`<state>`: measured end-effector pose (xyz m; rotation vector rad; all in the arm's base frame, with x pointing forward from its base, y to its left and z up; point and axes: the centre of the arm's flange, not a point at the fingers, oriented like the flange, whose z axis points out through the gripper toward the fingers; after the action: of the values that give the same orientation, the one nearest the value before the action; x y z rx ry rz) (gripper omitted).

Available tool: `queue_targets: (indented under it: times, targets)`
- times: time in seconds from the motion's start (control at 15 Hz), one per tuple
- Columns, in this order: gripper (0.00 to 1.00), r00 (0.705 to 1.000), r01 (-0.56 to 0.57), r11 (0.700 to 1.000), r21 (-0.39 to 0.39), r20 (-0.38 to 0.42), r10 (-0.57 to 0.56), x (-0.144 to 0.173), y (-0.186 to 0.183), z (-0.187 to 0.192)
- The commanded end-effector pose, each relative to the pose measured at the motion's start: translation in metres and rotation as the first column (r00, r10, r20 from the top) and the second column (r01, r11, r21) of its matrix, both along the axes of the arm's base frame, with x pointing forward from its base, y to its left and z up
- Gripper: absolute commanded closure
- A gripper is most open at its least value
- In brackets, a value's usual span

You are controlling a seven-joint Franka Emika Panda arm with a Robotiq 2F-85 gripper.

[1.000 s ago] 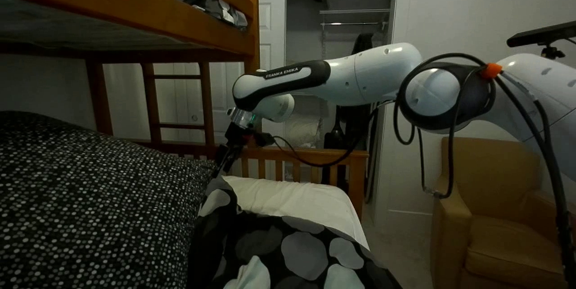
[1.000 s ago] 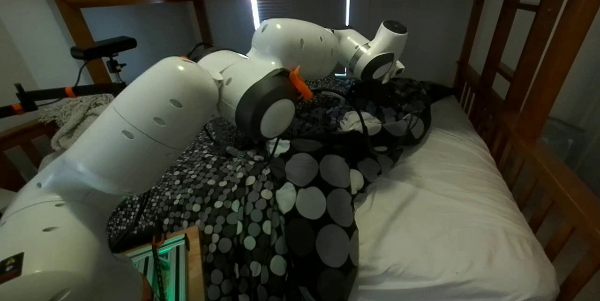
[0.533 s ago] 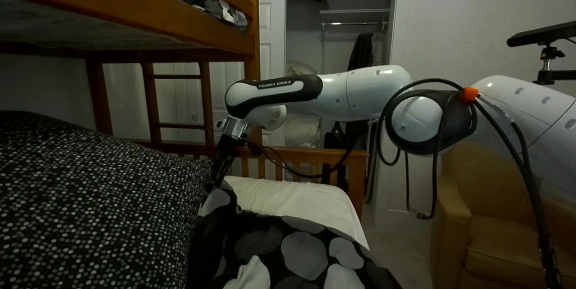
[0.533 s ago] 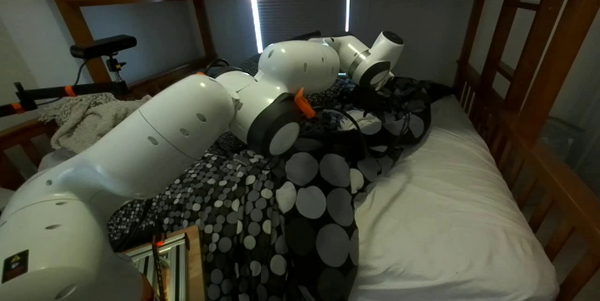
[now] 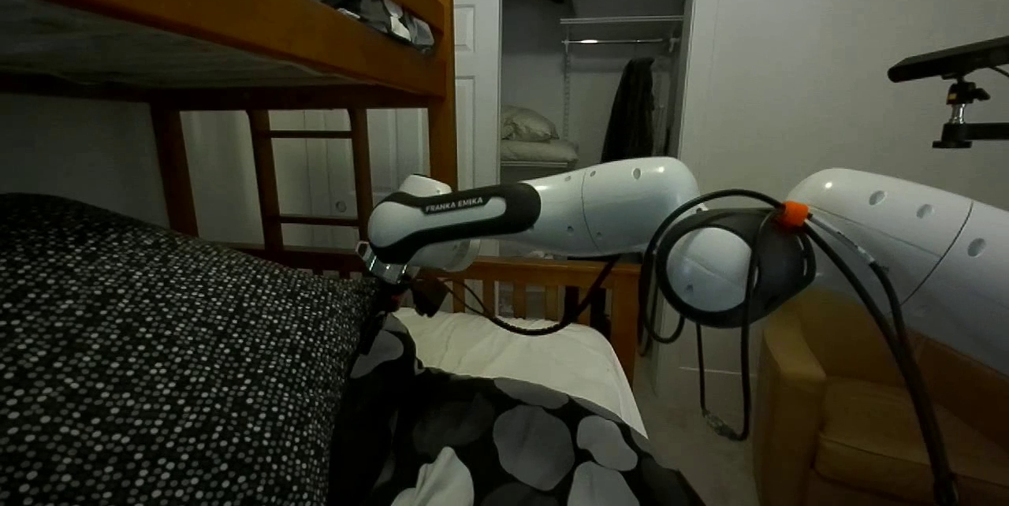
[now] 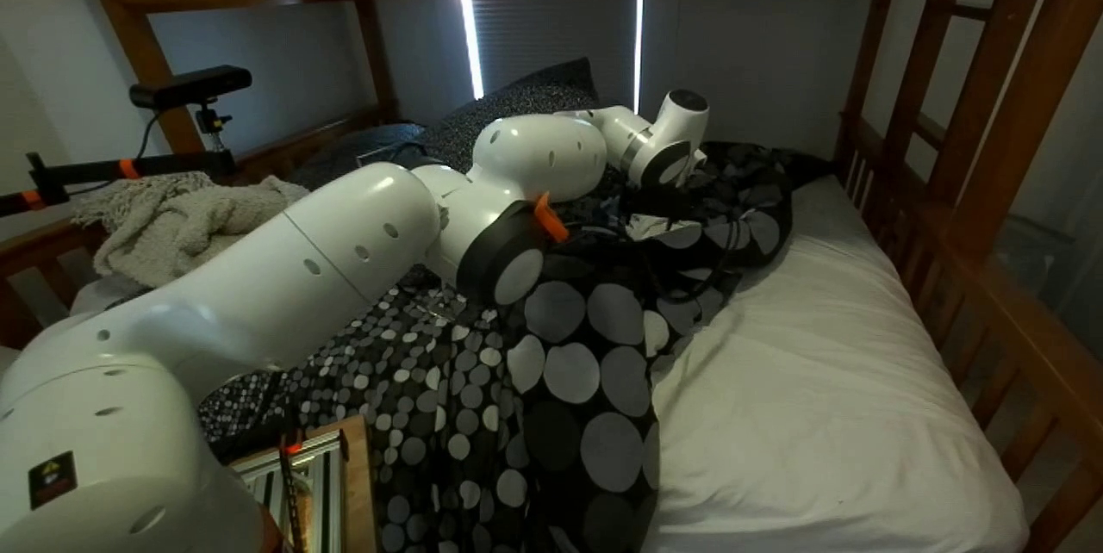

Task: Place the white cloth on the uncovered corner of the bed

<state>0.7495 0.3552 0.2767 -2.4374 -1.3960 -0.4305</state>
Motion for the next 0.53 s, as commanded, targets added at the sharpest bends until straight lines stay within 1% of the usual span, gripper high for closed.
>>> queue_targets:
  times: [0.0, 0.27, 0.4, 0.47]
  targets:
    - [0.0, 0.996, 0.021, 0.999, 0.025, 0.084, -0.023, 0.067, 0.032, -0.027]
    - [0.0, 0.983, 0.021, 0.997, 0.081, 0.182, -0.036, 0.074, 0.046, -0.03]
    - [0.0, 0.978, -0.013, 0.995, 0.102, 0.206, -0.008, 0.071, 0.057, -0.027]
    - [0.0, 0.985, -0.047, 0.994, 0.094, 0.171, 0.031, 0.069, 0.063, -0.025]
